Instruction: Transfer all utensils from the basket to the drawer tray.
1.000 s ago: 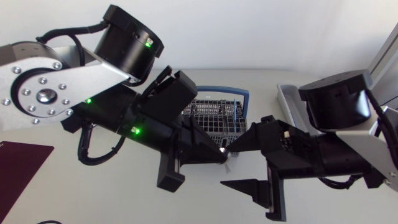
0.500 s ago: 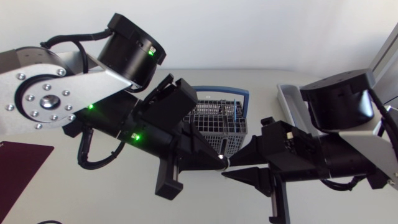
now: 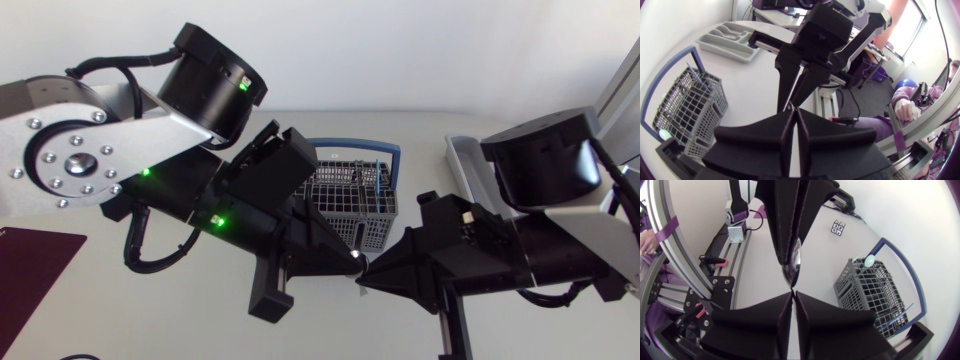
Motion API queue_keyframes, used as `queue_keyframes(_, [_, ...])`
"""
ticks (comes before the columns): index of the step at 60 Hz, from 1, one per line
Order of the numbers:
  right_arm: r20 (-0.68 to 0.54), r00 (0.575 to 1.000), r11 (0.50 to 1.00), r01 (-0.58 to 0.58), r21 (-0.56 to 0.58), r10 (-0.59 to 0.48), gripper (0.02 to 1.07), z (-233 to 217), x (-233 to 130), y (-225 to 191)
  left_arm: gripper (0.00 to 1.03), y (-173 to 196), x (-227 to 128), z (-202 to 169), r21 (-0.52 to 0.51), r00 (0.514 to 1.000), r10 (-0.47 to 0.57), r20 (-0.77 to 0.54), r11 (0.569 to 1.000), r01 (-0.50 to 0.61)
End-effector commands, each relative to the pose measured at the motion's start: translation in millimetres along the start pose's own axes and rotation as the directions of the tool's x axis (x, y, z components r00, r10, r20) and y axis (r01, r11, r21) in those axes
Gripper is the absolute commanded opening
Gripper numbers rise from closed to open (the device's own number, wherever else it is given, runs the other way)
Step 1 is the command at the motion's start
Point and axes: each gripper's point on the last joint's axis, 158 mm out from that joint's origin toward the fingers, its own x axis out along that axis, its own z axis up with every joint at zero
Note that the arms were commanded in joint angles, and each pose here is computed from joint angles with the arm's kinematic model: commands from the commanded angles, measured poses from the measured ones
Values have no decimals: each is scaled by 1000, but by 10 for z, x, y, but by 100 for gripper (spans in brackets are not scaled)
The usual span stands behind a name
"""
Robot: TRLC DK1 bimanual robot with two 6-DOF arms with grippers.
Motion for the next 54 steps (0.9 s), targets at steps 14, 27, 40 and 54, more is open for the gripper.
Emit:
queue_keyframes(14, [-38, 999, 998, -29, 47, 31, 8, -127, 68, 54, 24, -69, -24, 33, 16, 1000, -14, 11, 1000, 14])
queue_keyframes(27, [-71, 997, 997, -40, 64, 44, 8, -269, 109, 102, 75, 3, -100, 187, 7, 999, 11, 46, 1000, -11])
queue_keyframes(40, [-147, 989, 997, -16, 74, 27, 8, -574, 76, 53, 90, 298, -377, 446, -36, 985, 112, 133, 993, -108])
queue_keyframes(54, [-249, 960, 989, 143, 44, -128, 8, -1008, -243, -410, 89, 879, -728, 481, -147, 942, 293, 166, 952, -270])
